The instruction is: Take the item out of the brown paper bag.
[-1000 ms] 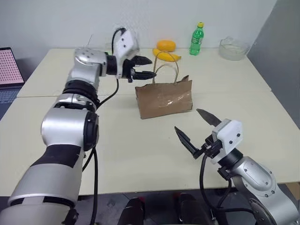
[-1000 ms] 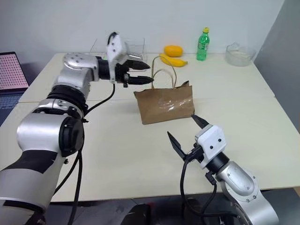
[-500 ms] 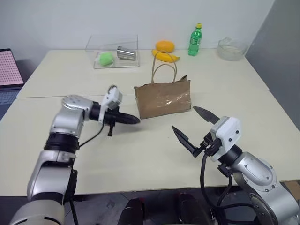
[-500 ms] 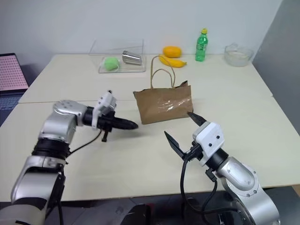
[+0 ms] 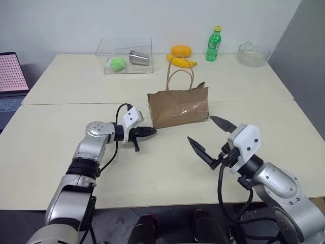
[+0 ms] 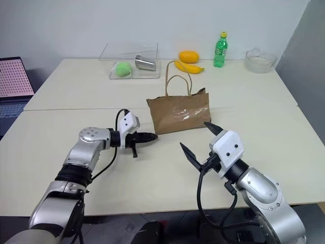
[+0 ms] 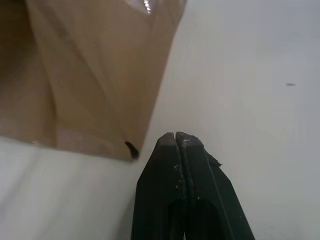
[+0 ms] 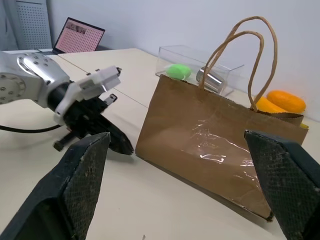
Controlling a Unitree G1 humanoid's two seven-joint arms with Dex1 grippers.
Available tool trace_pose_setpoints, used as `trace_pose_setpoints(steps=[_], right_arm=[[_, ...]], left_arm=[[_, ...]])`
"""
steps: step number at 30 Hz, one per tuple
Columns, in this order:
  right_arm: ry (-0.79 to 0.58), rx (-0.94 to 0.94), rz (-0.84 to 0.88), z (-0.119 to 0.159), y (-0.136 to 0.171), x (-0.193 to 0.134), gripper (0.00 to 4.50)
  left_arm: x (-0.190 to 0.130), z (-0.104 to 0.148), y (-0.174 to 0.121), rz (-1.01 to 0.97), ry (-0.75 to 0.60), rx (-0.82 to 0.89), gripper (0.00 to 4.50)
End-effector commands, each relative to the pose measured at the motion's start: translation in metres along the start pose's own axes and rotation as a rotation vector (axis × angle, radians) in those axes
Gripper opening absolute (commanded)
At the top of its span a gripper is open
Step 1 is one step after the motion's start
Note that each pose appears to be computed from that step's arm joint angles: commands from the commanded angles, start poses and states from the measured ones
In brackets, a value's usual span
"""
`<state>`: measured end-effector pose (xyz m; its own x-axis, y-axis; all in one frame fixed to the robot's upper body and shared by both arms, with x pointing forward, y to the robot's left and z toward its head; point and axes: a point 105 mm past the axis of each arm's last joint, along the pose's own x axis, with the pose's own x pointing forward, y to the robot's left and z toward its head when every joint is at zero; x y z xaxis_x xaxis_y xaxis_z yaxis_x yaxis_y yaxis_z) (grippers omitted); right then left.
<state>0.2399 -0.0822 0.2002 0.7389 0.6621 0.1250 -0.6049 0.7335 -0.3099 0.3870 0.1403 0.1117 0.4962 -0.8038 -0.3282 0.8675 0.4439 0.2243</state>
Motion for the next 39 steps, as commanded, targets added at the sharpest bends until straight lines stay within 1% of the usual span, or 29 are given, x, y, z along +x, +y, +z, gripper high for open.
trace_pose_setpoints(steps=[1, 5, 11, 15, 21, 23, 25, 28, 31, 34, 36, 39], right_arm=[[-0.043, -0.025, 0.01, 0.013, 0.003, -0.003, 4.5], [-0.041, -0.024, 0.007, 0.013, 0.003, -0.002, 4.5], [-0.04, -0.025, 0.008, 0.013, 0.003, -0.002, 4.5], [-0.04, -0.026, 0.012, 0.013, 0.003, -0.002, 4.5], [-0.038, -0.025, 0.015, 0.013, 0.004, -0.002, 4.5], [-0.038, -0.025, 0.016, 0.013, 0.004, -0.002, 4.5], [-0.036, -0.025, 0.017, 0.013, 0.004, -0.002, 4.5], [-0.027, -0.033, 0.012, 0.013, 0.003, -0.003, 4.5], [-0.014, -0.035, 0.008, 0.012, -0.001, -0.003, 4.5], [-0.01, -0.03, 0.027, 0.012, -0.005, 0.0, 4.5], [-0.018, -0.015, 0.061, 0.013, -0.01, 0.003, 4.5], [-0.044, 0.009, 0.157, 0.017, -0.018, 0.011, 4.5]], left_arm=[[0.001, 0.015, 0.013, 0.054, -0.04, 0.062, 0.01], [0.004, 0.017, 0.018, 0.083, -0.051, 0.073, 0.01], [0.004, 0.012, 0.022, 0.103, -0.039, 0.103, 0.01], [0.003, 0.01, 0.029, 0.153, -0.024, 0.131, 0.01], [0.006, 0.015, 0.03, 0.156, -0.06, 0.124, 0.01], [0.007, 0.018, 0.026, 0.136, -0.099, 0.094, 0.01], [0.003, 0.022, 0.019, 0.1, -0.154, 0.064, 0.01], [-0.015, 0.029, 0.002, 0.067, -0.243, 0.022, 0.01], [-0.033, 0.039, -0.018, 0.078, -0.3, -0.005, 0.01], [-0.052, 0.051, -0.047, 0.106, -0.36, -0.047, 0.01], [-0.064, 0.06, -0.061, 0.147, -0.395, -0.084, 0.01], [-0.076, 0.077, -0.073, 0.21, -0.447, -0.076, 0.01]])
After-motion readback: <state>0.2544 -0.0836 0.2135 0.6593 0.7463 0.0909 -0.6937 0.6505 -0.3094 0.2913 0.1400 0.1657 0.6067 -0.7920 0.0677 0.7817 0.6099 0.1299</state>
